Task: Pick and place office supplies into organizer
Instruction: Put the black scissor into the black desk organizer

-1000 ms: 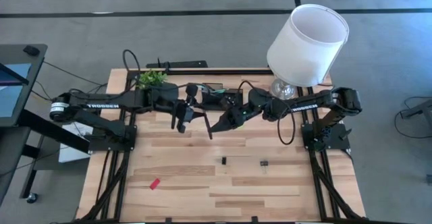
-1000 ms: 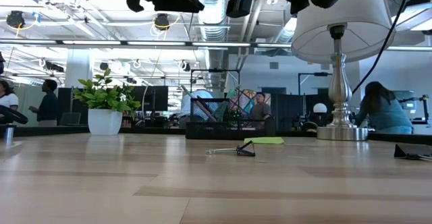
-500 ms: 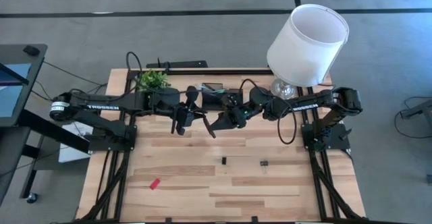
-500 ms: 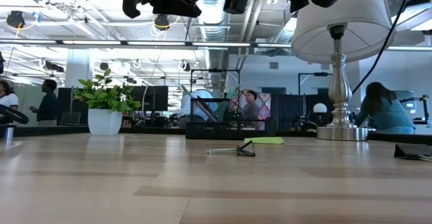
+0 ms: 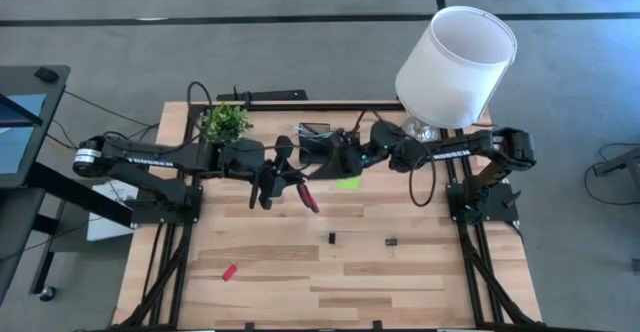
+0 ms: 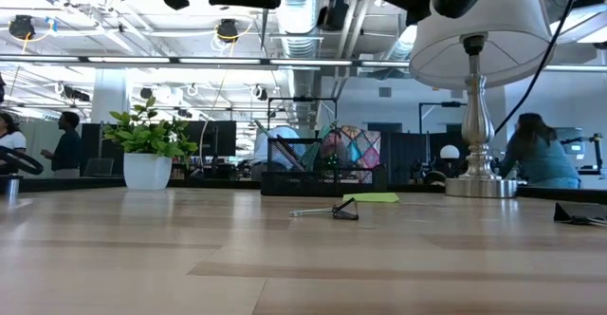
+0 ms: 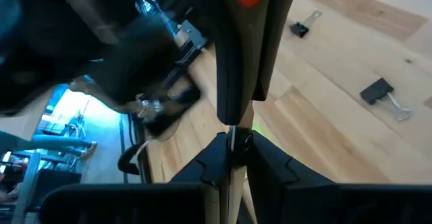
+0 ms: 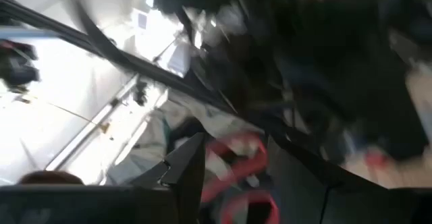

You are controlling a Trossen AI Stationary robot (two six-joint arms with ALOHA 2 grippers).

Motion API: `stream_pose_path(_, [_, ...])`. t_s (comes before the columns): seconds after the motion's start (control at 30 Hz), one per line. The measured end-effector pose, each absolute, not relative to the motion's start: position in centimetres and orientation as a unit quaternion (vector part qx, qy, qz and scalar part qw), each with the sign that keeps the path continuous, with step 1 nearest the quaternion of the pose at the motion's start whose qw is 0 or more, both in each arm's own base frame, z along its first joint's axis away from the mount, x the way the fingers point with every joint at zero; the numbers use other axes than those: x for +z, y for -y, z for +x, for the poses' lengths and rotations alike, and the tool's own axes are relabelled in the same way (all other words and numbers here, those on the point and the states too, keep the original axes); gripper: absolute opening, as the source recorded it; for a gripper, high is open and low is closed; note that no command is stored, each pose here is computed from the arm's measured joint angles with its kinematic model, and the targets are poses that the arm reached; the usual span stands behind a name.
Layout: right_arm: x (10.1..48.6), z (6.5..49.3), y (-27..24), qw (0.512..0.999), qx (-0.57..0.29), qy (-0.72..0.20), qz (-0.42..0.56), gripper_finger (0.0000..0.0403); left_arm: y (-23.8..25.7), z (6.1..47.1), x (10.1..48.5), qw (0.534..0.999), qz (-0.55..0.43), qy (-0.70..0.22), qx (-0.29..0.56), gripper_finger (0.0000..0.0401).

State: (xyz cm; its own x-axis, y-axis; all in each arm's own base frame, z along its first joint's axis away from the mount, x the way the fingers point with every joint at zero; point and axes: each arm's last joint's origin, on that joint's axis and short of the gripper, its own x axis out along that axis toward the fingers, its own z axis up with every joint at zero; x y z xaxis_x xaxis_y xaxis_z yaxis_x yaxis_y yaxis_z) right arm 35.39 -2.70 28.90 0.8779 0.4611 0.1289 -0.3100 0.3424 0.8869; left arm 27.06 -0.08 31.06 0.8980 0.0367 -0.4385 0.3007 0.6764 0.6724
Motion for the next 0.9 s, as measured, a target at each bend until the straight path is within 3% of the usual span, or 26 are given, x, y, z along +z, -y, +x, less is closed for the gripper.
stream_pose_path(0.27, [29.2,35.1,4.6,0.824,0.218,-0.051,0.521,0.0137,0.6,27.2,31.3,0.896,0.389,-0.212,-0.037,0.0025])
stream_pose_path(0.43, [29.5,35.0,5.4,0.823,0.216,-0.035,0.524,0.0131,-0.1,27.3,31.6,0.895,0.387,-0.220,0.036,0.0025])
stream_pose_path(0.57, [30.7,34.5,5.4,0.821,0.230,0.009,0.523,0.0128,-2.3,27.3,32.8,0.933,0.280,-0.194,0.116,0.0021])
stream_pose_path(0.67, [33.1,33.4,5.1,0.835,0.240,0.106,0.485,0.0125,-4.2,26.6,33.9,0.961,0.180,-0.152,0.142,0.0018])
stream_pose_path(0.9, [38.8,28.8,2.3,0.869,0.282,0.224,0.340,0.0119,-8.6,25.2,34.2,0.971,0.109,-0.079,0.198,0.0003])
